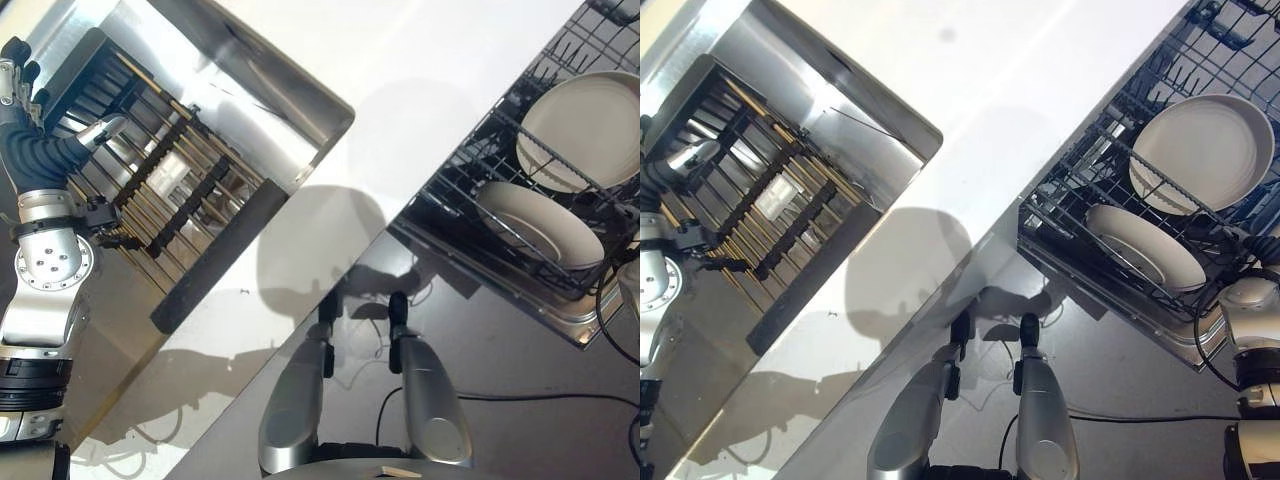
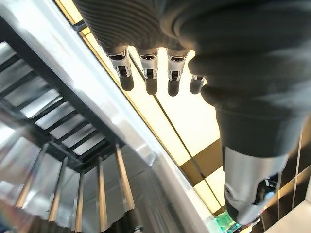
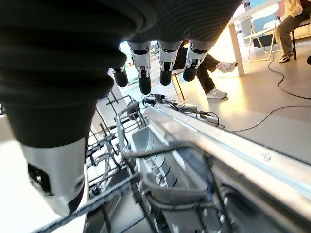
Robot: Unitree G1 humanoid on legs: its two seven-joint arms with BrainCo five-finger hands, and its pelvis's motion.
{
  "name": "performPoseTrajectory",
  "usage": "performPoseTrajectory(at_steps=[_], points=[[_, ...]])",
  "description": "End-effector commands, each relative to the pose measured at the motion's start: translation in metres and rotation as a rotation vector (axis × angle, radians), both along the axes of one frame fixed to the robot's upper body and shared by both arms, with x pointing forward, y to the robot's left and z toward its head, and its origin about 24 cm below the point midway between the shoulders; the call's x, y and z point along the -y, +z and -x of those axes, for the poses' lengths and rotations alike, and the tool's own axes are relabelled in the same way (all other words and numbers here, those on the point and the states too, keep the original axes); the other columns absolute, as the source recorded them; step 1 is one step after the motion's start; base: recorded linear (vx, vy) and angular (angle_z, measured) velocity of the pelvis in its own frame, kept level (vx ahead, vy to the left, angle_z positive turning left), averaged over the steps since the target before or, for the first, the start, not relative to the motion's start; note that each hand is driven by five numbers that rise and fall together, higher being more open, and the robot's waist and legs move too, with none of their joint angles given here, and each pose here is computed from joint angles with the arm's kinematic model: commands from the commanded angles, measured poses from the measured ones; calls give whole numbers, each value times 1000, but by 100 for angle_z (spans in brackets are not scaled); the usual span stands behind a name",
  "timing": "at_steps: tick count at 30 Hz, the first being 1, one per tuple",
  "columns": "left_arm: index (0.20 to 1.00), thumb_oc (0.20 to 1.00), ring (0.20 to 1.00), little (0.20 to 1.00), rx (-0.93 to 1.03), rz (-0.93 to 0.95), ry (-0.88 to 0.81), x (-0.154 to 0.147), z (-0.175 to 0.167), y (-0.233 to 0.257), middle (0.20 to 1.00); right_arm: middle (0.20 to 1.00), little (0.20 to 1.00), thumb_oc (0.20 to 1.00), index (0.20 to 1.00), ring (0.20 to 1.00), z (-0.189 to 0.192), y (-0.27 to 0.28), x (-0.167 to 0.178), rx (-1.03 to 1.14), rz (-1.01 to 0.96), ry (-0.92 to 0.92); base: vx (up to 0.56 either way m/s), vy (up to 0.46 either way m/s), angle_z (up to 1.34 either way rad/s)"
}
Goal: Pick up plates and place into dishwasher.
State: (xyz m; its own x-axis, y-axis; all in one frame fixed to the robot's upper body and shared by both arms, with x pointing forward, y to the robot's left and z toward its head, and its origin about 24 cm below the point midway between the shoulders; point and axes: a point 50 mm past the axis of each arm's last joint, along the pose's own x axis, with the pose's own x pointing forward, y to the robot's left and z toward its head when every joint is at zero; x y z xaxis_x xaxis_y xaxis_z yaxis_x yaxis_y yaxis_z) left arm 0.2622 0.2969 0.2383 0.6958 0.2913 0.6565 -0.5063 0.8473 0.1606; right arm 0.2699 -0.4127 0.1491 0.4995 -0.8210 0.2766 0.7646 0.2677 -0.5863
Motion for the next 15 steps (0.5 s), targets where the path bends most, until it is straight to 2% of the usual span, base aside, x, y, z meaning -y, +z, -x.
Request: performPoseTrajectory(at_steps=[1, 7, 15], points=[[1000, 1000, 1000, 1000, 66, 36, 6, -10, 8, 12, 1000, 1000, 1000, 1000, 1000, 1000, 0, 31, -7, 167, 83, 16, 0, 0, 0], [1000, 1000, 1000, 1000, 21, 57, 12, -13, 10, -3, 1000, 1000, 1000, 1000, 1000, 1000, 8, 26, -37, 351, 79, 49, 3, -18, -3], [1000, 1000, 1000, 1000, -59, 71, 14, -13, 17, -32, 1000, 1000, 1000, 1000, 1000, 1000, 29, 0, -55, 451, -36, 59, 34, -18, -9]])
